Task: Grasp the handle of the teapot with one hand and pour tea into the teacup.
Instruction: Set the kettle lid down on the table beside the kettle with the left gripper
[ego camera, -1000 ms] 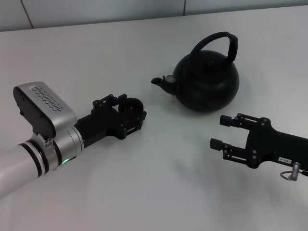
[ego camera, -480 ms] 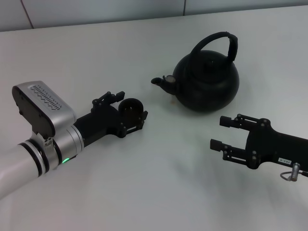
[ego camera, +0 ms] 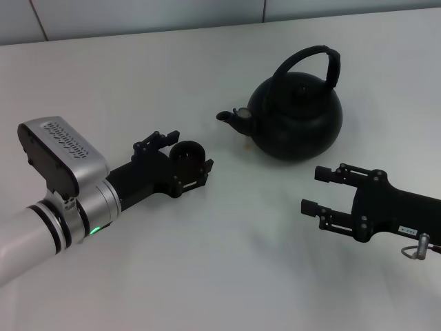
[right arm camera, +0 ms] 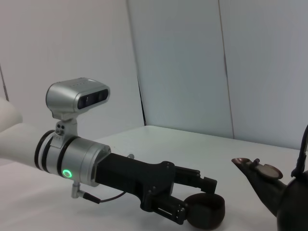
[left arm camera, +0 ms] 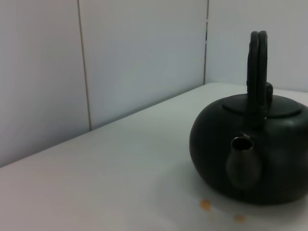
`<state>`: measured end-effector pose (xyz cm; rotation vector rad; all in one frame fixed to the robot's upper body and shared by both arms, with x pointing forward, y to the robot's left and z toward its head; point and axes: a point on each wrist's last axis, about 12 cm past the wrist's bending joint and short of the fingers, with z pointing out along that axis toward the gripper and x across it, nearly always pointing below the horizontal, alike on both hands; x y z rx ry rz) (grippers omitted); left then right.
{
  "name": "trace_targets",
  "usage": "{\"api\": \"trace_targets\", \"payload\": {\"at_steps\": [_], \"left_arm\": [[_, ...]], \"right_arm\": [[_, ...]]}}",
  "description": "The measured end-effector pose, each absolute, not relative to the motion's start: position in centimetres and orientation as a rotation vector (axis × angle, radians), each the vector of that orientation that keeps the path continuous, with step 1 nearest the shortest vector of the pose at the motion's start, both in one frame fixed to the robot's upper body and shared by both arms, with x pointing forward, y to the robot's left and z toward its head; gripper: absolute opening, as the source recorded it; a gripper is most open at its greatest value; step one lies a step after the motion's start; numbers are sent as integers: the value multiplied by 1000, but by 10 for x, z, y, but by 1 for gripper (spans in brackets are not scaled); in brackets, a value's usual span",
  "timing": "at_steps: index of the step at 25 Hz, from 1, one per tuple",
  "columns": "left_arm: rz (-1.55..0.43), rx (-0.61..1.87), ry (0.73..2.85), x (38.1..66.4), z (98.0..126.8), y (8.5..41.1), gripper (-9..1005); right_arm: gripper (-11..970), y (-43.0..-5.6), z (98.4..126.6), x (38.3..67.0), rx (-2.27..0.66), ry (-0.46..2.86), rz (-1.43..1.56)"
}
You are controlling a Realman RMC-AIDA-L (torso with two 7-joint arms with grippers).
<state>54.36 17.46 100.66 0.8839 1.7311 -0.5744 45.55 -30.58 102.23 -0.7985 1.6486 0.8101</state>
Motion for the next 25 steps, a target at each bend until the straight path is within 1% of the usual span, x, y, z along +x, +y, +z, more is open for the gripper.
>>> {"api": "trace_targets", "payload": {"at_steps": [6, 8, 12, 15, 16, 18, 19, 20, 25], "left_arm": [[-618, 859, 1679, 537, 1010, 180, 860], [-663, 826, 1611, 529, 1015, 192, 860], [-703, 789, 1553, 516, 1018, 215, 859], [-718, 776, 1543, 508, 1019, 230, 859], [-728, 764, 1541, 500, 1020, 246, 859], [-728, 755, 1537, 491, 1020, 259, 859], [-728, 755, 1537, 491, 1020, 259, 860], [-722, 750, 1528, 480, 1021, 273, 860], [-721, 745, 1531, 464, 1021, 291, 860]], "right_arm": [[663, -306, 1022, 455, -794, 1649, 805], [663, -306, 1022, 455, -794, 1649, 805], [662, -306, 1022, 455, -796, 1648, 805], [662, -306, 1023, 457, -798, 1645, 804], [662, -306, 1023, 457, -799, 1644, 804], [662, -306, 1024, 458, -801, 1643, 804], [662, -306, 1024, 459, -801, 1642, 805], [662, -305, 1024, 459, -802, 1641, 805], [662, -305, 1025, 461, -803, 1635, 803]]}}
